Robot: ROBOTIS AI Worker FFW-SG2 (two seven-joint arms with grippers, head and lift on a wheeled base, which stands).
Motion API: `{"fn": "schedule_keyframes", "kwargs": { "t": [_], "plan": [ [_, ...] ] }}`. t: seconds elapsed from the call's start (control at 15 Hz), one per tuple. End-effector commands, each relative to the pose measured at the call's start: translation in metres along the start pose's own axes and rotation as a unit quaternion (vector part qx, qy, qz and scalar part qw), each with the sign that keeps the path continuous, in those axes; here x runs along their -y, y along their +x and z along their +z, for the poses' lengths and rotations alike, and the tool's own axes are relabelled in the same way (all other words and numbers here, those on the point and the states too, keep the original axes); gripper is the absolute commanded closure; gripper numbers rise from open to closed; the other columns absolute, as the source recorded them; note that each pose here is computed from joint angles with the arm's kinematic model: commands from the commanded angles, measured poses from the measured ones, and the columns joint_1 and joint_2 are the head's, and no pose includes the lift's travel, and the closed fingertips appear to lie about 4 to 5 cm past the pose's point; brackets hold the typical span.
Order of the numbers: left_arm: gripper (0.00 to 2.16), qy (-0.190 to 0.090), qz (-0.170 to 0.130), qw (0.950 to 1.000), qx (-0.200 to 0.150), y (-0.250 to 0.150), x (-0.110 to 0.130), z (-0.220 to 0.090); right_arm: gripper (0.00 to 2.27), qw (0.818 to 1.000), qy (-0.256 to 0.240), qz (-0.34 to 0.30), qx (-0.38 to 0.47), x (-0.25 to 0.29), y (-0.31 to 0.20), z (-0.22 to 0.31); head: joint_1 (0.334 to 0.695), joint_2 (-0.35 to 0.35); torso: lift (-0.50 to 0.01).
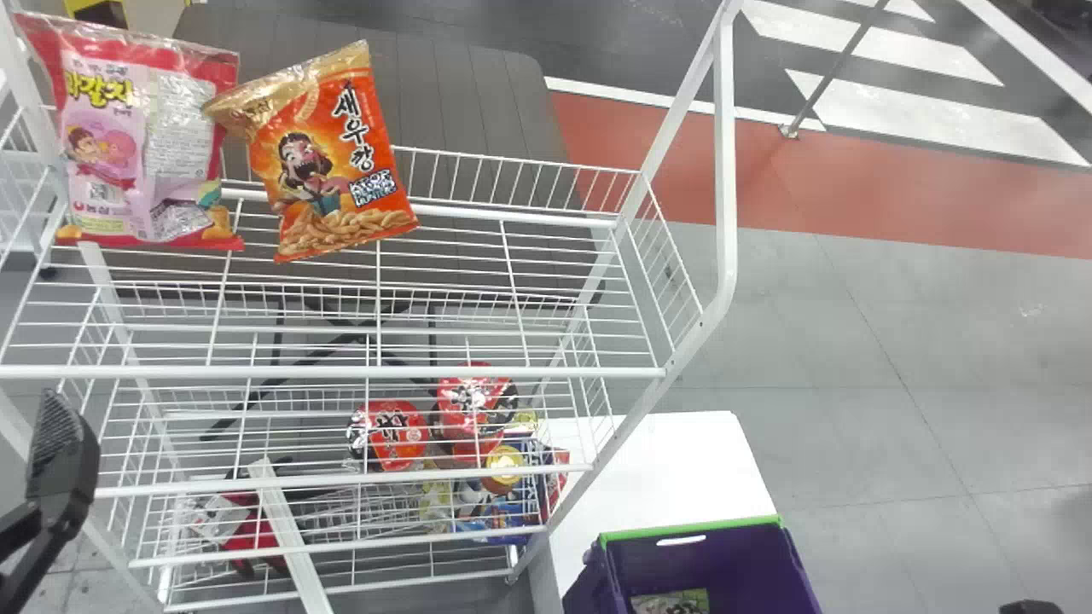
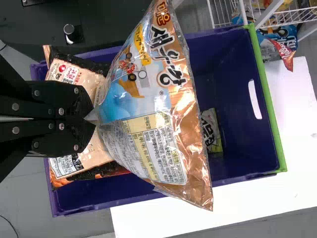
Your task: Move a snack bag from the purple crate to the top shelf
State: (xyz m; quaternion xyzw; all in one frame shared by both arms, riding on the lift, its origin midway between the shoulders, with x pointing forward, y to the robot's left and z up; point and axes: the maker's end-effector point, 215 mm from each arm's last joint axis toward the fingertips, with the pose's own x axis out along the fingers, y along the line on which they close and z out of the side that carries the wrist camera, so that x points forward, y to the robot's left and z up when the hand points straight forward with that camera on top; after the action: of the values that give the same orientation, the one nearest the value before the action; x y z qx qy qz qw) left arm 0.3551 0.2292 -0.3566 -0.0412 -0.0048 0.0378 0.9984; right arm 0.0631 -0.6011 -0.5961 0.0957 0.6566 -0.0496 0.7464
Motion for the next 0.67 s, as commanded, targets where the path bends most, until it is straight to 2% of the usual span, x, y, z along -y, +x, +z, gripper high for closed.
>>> {"fn": "schedule_keyframes", "kwargs": {
  "t": [0.0, 0.13, 0.33, 0.6],
  "plan": [
    [0.09, 0.0, 0.0, 1.0, -0.002, 0.0, 0.001, -0.002, 1.59, 1.0, -0.004, 0.007, 0.015, -0.005, -0.005, 0.008, 0.695, -0.35, 0.002],
    [0.09, 0.0, -0.001, 1.0, -0.003, 0.001, 0.002, -0.003, 1.59, 0.997, -0.005, 0.048, 0.062, -0.023, -0.028, 0.033, 0.695, -0.35, 0.002],
    [0.09, 0.0, -0.005, 1.0, -0.005, 0.001, 0.005, -0.005, 1.6, 0.993, 0.011, 0.055, 0.105, -0.041, -0.062, 0.056, 0.695, -0.35, 0.002],
    [0.09, 0.002, -0.01, 0.9999, -0.007, 0.0, 0.011, -0.006, 1.6, 0.975, -0.005, 0.091, 0.202, -0.087, -0.118, 0.104, 0.695, -0.35, 0.002]
  ]
}}
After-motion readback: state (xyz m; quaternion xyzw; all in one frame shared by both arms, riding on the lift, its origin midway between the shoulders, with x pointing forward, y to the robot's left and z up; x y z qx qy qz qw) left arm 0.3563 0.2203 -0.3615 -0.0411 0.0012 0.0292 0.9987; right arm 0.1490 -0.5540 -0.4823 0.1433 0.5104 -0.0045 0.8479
